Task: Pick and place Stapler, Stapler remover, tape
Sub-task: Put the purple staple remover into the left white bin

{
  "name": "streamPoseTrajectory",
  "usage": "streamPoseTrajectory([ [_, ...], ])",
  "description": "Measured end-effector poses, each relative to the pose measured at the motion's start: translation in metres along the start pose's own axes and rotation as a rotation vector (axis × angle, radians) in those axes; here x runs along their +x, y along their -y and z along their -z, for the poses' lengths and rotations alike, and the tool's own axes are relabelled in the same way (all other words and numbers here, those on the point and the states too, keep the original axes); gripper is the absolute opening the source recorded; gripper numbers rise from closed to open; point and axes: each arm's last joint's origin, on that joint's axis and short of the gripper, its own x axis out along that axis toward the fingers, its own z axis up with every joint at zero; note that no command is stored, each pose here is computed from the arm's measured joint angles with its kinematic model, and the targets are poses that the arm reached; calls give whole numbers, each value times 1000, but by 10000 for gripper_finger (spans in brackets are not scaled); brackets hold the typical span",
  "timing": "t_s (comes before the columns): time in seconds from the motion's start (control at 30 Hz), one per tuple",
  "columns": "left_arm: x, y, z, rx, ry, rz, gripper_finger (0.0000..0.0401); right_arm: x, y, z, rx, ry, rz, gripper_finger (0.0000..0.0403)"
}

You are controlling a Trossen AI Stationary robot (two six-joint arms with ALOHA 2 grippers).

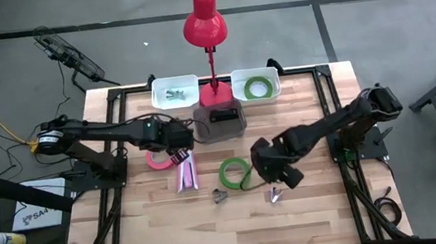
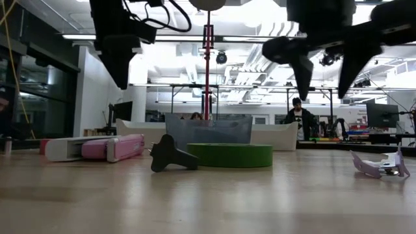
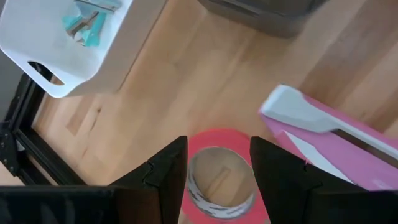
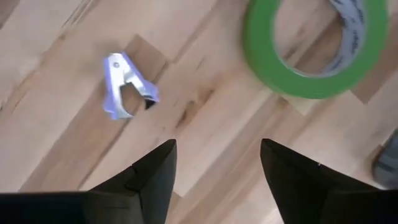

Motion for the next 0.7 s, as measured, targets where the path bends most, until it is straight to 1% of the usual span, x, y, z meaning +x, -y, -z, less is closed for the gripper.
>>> streamPoseTrajectory([
  [0.07, -2, 4, 3, -1, 6, 8, 170, 2, -8, -4, 3, -13, 14, 239],
  [0.17, -6, 11, 7, -4, 15, 21, 170, 10, -22, -8, -43, -40, 26, 263],
  [0.27, -10, 18, 11, -21, 24, 33, 170, 25, -37, -10, -155, -69, 22, 287],
  [0.37, -14, 24, 16, -60, 40, 41, 170, 40, -53, -10, -285, -124, 15, 301],
  [0.43, -17, 29, 20, -76, 48, 54, 170, 48, -63, -10, -348, -172, 46, 304],
  [0.5, -21, 35, 24, -89, 55, 67, 170, 53, -71, -11, -390, -190, 75, 304],
  [0.6, -26, 43, 32, -109, 65, 88, 170, 58, -78, -14, -410, -177, 63, 304],
  [0.7, -32, 50, 40, -119, 74, 110, 170, 62, -81, -18, -377, -143, 71, 304],
])
